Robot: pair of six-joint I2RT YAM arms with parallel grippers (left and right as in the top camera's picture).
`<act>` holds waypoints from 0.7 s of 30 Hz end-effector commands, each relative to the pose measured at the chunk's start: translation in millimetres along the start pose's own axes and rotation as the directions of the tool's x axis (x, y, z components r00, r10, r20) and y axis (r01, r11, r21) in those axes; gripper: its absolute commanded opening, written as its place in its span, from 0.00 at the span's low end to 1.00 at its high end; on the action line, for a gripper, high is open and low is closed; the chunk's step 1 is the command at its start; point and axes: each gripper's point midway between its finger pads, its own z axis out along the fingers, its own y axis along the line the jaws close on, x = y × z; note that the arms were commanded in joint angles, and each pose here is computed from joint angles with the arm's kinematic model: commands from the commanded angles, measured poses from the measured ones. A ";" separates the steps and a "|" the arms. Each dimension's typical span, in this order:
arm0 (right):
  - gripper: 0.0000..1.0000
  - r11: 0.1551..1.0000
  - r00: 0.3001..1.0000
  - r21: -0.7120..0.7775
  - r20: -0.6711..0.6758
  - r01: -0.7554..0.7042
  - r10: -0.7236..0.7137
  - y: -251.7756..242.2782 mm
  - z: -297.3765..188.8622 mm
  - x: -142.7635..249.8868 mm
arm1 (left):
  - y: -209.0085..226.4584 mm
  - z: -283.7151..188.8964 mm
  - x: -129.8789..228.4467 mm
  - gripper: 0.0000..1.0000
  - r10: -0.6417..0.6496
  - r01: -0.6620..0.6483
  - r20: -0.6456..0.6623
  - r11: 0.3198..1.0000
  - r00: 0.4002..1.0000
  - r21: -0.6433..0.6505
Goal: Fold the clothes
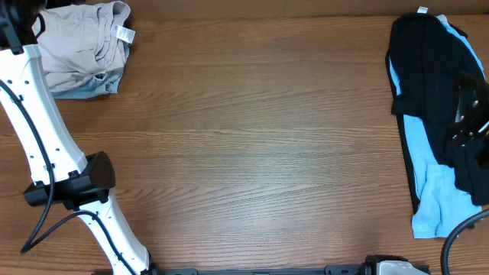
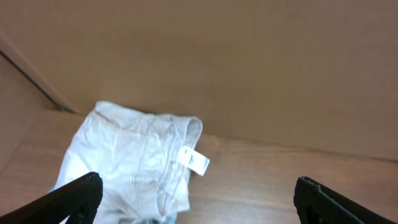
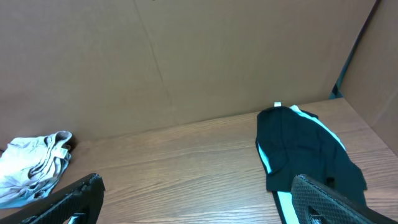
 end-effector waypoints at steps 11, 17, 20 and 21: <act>1.00 1.000 0.992 0.008 -0.123 0.001 0.000 -4.3 61.7 23.4 | 0.8 -2.5 17.9 1.00 -0.029 0.030 -0.073 1.000 0.997 0.003; 1.00 0.995 1.000 -0.101 0.005 0.004 -0.004 3.3 100.4 56.2 | 0.8 -2.5 17.9 1.00 -0.029 0.030 -0.073 1.000 0.997 0.003; 1.00 0.988 0.997 -0.150 0.079 0.019 -0.007 4.1 109.1 87.1 | 0.8 -2.5 17.9 1.00 -0.029 0.030 -0.073 1.000 0.997 0.003; 1.00 0.986 0.995 -0.164 0.098 0.024 -0.008 2.6 112.1 105.6 | 0.8 -2.5 17.9 1.00 -0.029 0.030 -0.073 1.000 0.997 0.003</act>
